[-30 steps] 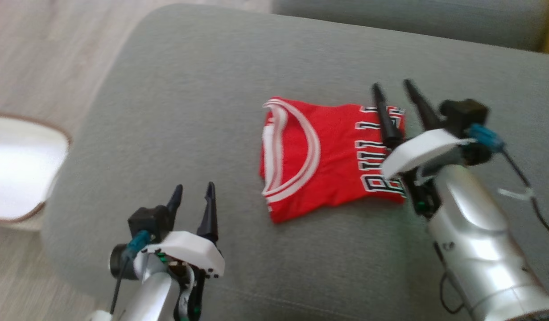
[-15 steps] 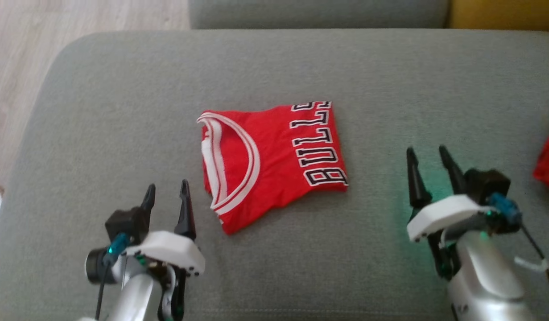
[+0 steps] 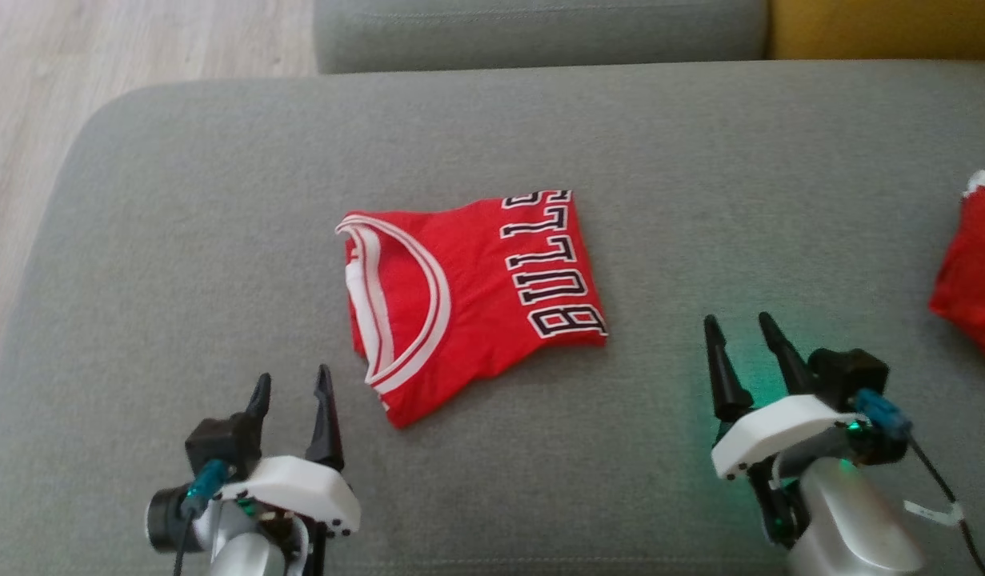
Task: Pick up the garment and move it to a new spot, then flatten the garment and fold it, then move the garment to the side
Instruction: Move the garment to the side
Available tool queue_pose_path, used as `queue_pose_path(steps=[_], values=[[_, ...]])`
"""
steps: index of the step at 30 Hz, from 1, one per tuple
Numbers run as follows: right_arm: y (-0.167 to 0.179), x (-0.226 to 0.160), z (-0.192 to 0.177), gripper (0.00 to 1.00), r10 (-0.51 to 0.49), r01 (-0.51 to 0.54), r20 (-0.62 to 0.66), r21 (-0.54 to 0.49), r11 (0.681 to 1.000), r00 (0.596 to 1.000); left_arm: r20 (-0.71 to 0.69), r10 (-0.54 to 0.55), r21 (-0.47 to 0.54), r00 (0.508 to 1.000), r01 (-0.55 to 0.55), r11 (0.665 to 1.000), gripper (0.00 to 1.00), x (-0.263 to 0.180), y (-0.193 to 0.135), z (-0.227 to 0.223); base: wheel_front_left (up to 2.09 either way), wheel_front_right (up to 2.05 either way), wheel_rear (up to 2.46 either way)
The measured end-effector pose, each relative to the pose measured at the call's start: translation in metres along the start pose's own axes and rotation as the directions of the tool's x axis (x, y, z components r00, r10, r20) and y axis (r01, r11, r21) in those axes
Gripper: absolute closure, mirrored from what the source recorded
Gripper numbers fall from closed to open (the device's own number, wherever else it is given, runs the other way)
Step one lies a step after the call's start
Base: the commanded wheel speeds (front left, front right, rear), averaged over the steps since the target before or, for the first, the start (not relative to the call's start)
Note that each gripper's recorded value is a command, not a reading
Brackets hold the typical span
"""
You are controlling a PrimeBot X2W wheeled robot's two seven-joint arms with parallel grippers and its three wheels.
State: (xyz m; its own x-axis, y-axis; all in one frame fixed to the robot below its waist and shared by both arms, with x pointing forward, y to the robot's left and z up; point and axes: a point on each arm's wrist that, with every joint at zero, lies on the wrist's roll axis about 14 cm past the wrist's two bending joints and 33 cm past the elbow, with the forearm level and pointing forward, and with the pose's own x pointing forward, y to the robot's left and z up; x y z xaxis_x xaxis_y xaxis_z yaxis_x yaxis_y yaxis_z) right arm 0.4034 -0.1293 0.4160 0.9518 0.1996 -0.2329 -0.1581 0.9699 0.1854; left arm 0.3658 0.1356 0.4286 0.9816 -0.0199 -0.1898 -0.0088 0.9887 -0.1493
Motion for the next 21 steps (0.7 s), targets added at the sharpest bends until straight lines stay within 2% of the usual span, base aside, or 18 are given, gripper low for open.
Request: queue_pose_path(steps=[5, 10, 13, 16, 17, 18, 19, 20, 21], values=[[0.029, 0.018, -0.015, 0.00, 0.089, -0.089, -0.062, 0.004, 0.996, 0.994, 0.000, -0.002, 0.001, 1.000, 0.002, 1.000, 0.00, 0.001, 0.001, 0.000, 0.00, 0.00, 0.00], [0.067, 0.058, -0.005, 0.00, 0.197, -0.199, -0.075, -0.023, 0.980, 0.978, 0.011, 0.031, -0.003, 0.999, -0.031, 1.000, 0.00, 0.001, 0.011, 0.005, 0.00, 0.00, 0.00], [0.078, 0.072, -0.003, 0.00, 0.223, -0.227, -0.088, -0.033, 0.973, 0.971, -0.001, 0.056, -0.009, 0.998, -0.056, 0.998, 0.00, -0.005, 0.019, 0.001, 0.00, 0.00, 0.00], [0.086, 0.089, -0.028, 0.00, 0.224, -0.237, -0.210, -0.040, 0.971, 0.952, -0.018, 0.117, -0.010, 0.993, -0.117, 0.993, 0.00, -0.014, 0.038, -0.004, 0.00, 0.00, 0.00], [0.086, 0.090, -0.039, 0.05, 0.222, -0.241, -0.254, -0.048, 0.969, 0.941, -0.021, 0.131, -0.010, 0.991, -0.132, 0.991, 0.00, -0.016, 0.042, -0.005, 0.00, 0.00, 0.00], [0.086, 0.090, -0.046, 0.51, 0.218, -0.238, -0.279, -0.041, 0.970, 0.935, -0.025, 0.145, -0.009, 0.989, -0.145, 0.989, 0.00, -0.018, 0.046, -0.007, 0.00, 0.00, 0.00], [0.087, 0.092, -0.051, 0.92, 0.220, -0.242, -0.294, -0.041, 0.969, 0.930, -0.028, 0.156, -0.009, 0.987, -0.156, 0.988, 0.00, -0.019, 0.049, -0.008, 0.00, 0.00, 0.00], [0.089, 0.095, -0.051, 1.00, 0.223, -0.247, -0.298, -0.045, 0.968, 0.928, -0.031, 0.164, -0.009, 0.986, -0.164, 0.986, 0.00, -0.020, 0.052, -0.009, 0.00, 0.00, 0.00], [0.091, 0.098, -0.049, 1.00, 0.228, -0.250, -0.294, -0.039, 0.968, 0.928, -0.035, 0.169, -0.009, 0.985, -0.169, 0.986, 0.00, -0.020, 0.053, -0.010, 0.00, 0.00, 0.00]])
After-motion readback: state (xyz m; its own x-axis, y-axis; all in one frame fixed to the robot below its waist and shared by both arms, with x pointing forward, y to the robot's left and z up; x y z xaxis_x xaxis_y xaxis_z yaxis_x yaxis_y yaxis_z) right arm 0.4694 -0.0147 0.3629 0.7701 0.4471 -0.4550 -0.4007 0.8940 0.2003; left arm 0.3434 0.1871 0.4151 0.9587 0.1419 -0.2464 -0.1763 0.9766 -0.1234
